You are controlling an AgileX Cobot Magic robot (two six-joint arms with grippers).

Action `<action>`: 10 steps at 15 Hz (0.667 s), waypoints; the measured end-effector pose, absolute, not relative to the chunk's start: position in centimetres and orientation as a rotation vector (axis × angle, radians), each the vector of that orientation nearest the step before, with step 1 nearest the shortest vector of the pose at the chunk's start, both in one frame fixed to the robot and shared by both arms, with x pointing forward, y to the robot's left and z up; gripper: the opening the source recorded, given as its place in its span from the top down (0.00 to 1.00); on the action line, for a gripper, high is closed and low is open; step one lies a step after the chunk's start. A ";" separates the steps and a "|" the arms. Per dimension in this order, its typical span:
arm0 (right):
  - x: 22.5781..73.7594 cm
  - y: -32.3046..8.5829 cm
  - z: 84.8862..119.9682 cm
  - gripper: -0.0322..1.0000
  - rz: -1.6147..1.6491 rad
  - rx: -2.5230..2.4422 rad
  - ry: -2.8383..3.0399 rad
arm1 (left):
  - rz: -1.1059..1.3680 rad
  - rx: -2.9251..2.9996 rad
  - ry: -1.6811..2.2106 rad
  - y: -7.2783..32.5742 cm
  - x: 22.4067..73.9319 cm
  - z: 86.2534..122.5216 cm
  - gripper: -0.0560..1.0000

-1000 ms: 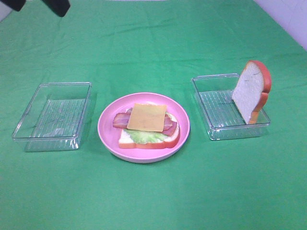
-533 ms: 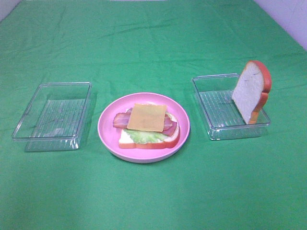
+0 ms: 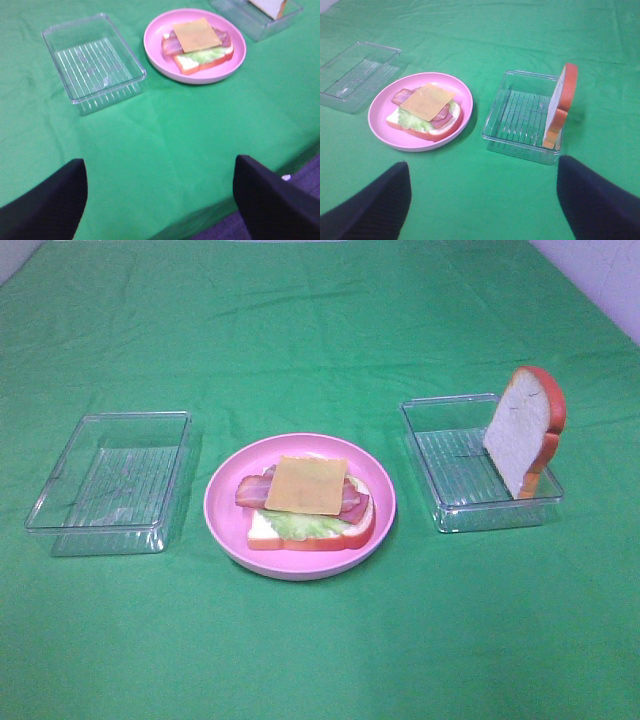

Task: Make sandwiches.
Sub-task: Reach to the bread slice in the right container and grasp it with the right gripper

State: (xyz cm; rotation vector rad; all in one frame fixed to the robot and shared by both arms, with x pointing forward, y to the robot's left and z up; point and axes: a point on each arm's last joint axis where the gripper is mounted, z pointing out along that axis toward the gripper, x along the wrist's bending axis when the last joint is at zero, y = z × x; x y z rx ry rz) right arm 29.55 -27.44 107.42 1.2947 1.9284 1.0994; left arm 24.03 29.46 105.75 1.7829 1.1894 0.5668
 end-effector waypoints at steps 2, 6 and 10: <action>31.6 -27.0 108.3 0.28 1.069 1.368 1.928 | 0.599 1.738 1.157 29.9 23.2 105.5 0.23; 40.6 -24.9 111.2 0.29 0.824 1.533 2.055 | 0.625 1.732 1.155 30.0 23.3 105.3 0.23; 48.9 -23.1 110.9 0.29 0.448 1.700 2.202 | 0.660 1.738 1.160 30.2 23.4 105.3 0.23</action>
